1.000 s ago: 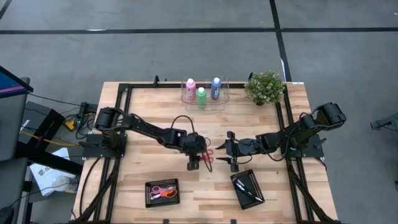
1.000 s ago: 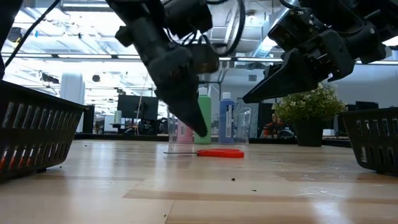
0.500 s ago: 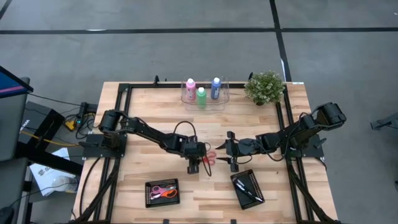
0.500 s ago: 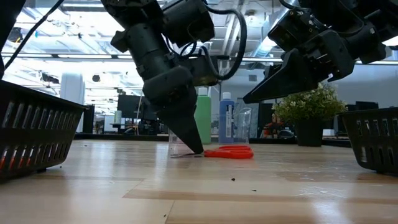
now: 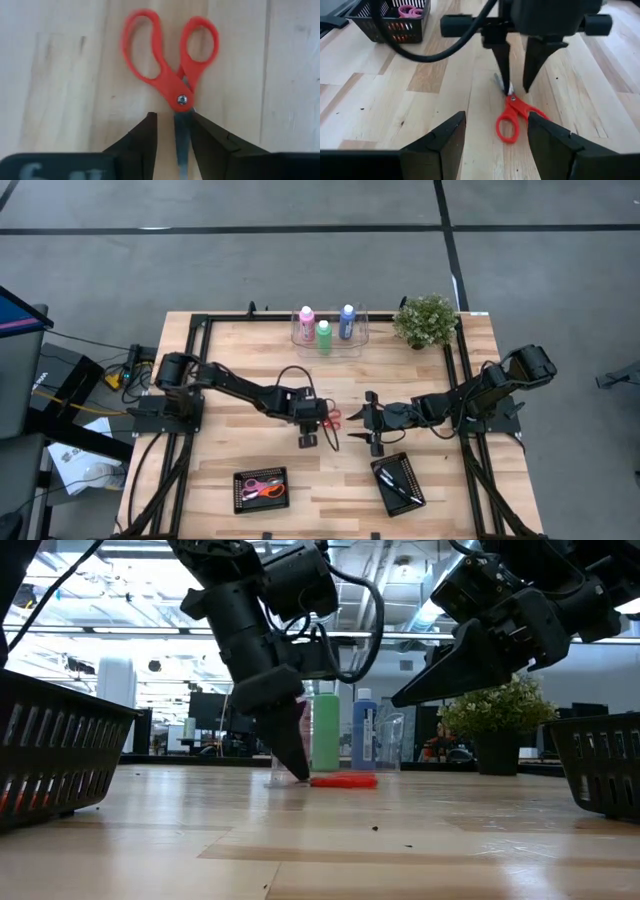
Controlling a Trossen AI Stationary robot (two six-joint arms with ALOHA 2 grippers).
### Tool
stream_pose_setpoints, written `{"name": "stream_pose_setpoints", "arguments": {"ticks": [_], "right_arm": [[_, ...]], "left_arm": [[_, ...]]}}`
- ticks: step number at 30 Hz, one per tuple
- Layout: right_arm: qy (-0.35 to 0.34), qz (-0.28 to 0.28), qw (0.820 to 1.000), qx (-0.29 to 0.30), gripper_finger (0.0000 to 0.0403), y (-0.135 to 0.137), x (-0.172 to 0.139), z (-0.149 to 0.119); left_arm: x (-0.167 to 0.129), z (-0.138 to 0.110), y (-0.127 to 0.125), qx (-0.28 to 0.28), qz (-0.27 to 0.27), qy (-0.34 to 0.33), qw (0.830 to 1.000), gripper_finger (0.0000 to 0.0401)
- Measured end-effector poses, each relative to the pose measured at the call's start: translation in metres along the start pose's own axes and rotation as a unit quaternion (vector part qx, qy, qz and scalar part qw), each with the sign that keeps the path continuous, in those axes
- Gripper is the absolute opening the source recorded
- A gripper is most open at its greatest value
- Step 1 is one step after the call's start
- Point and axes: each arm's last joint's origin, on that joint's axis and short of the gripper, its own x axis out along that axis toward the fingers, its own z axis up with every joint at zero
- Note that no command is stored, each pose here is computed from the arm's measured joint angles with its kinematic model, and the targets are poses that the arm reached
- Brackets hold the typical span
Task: Pick & Place Paint Supplies
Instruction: Put the red scissors into the left black bin
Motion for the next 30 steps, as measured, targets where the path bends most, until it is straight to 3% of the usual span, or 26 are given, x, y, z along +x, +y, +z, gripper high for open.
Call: {"name": "stream_pose_setpoints", "arguments": {"ticks": [6,11,30], "right_arm": [[-0.002,0.0,1.0,0.001,0.0196,0.0,0.0,0.0],[-0.004,0.0,1.0,0.001,0.0196,0.0,0.0,0.001],[-0.007,0.0,1.0,-0.003,0.0196,0.0,0.0,0.001]], "left_arm": [[-0.023,0.011,0.004,-0.009,0.02,-0.049,0.999,0.0144],[-0.028,0.014,0.002,0.0,-0.005,-0.058,0.998,0.0172],[0.02,0.001,-0.006,0.015,-0.012,-0.013,1.0,0.0179]]}}
